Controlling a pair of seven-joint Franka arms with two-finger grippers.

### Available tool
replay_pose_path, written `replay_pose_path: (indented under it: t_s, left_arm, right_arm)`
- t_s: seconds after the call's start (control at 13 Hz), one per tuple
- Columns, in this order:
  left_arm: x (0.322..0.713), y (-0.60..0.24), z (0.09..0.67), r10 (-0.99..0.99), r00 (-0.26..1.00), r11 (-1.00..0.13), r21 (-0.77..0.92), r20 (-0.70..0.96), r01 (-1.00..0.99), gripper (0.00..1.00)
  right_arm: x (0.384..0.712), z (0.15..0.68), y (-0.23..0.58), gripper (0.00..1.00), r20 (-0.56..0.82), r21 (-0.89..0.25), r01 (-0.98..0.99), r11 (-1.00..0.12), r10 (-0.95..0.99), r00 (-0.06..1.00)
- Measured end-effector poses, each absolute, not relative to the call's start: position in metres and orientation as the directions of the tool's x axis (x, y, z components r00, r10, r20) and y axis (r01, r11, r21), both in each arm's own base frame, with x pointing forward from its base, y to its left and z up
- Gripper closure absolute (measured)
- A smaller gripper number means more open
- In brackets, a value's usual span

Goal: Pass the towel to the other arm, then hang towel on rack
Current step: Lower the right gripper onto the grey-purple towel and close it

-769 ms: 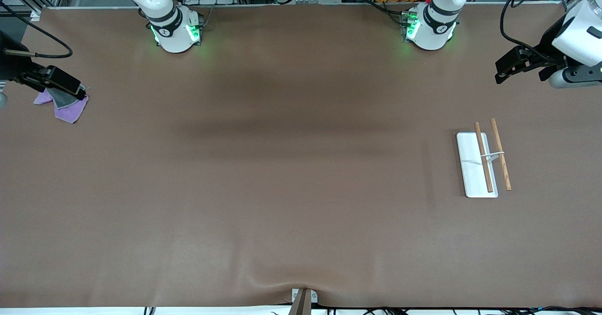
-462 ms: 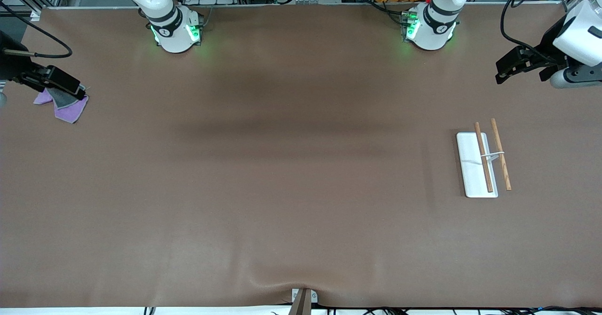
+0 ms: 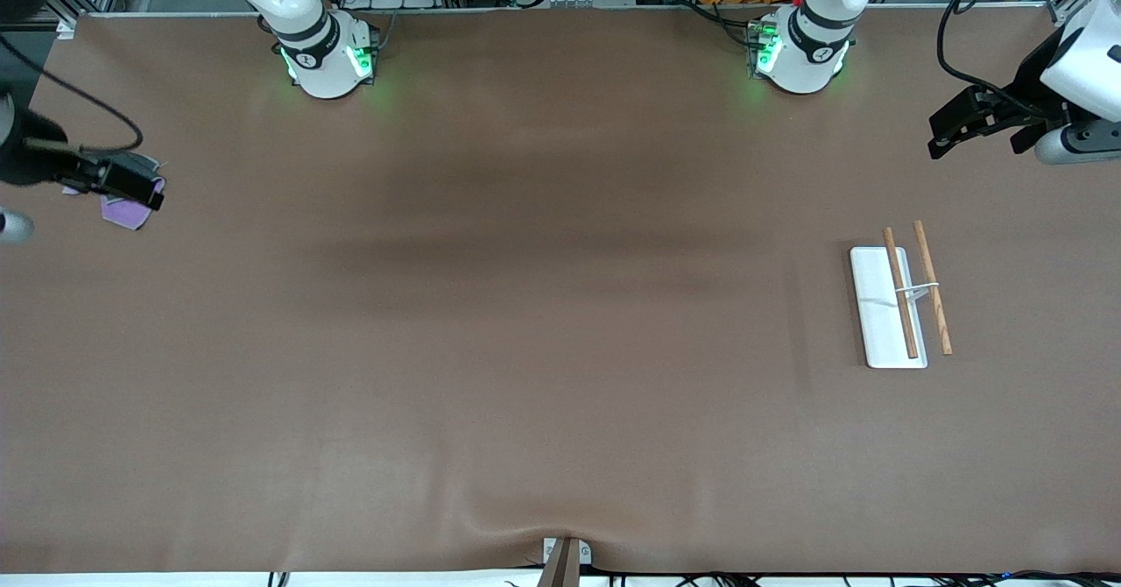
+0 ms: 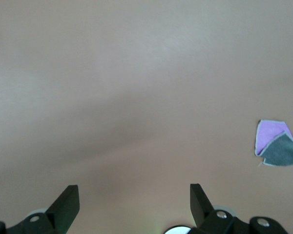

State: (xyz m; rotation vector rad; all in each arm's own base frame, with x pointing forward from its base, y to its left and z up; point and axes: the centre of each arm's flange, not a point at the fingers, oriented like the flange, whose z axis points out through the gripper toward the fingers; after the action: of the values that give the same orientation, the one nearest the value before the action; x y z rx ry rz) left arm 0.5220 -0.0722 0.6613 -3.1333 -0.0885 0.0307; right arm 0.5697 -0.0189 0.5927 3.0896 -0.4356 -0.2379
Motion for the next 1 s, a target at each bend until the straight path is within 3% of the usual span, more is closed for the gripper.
replay_pose_path:
  t_s: [0.31,0.69,1.0]
  left_arm:
    - [0.527,-0.072,0.653,0.056,0.998,-0.998,-0.009,-0.034,0.056,0.0]
    - [0.534,-0.072,0.644,0.058,0.997,-0.998,-0.008,-0.045,0.057,0.0]
    - [0.539,-0.072,0.639,0.058,0.997,-0.998,-0.008,-0.047,0.057,0.0]
  right_arm:
    - [0.584,0.512,-0.126,0.0,-0.288,-0.013,-0.192,-0.981,-0.181,0.941]
    - [0.576,0.439,-0.224,0.0,-0.367,0.019,-0.079,-0.997,-0.08,0.927]
    - [0.552,0.401,-0.272,0.0,-0.408,-0.036,-0.047,-0.998,-0.028,0.912]
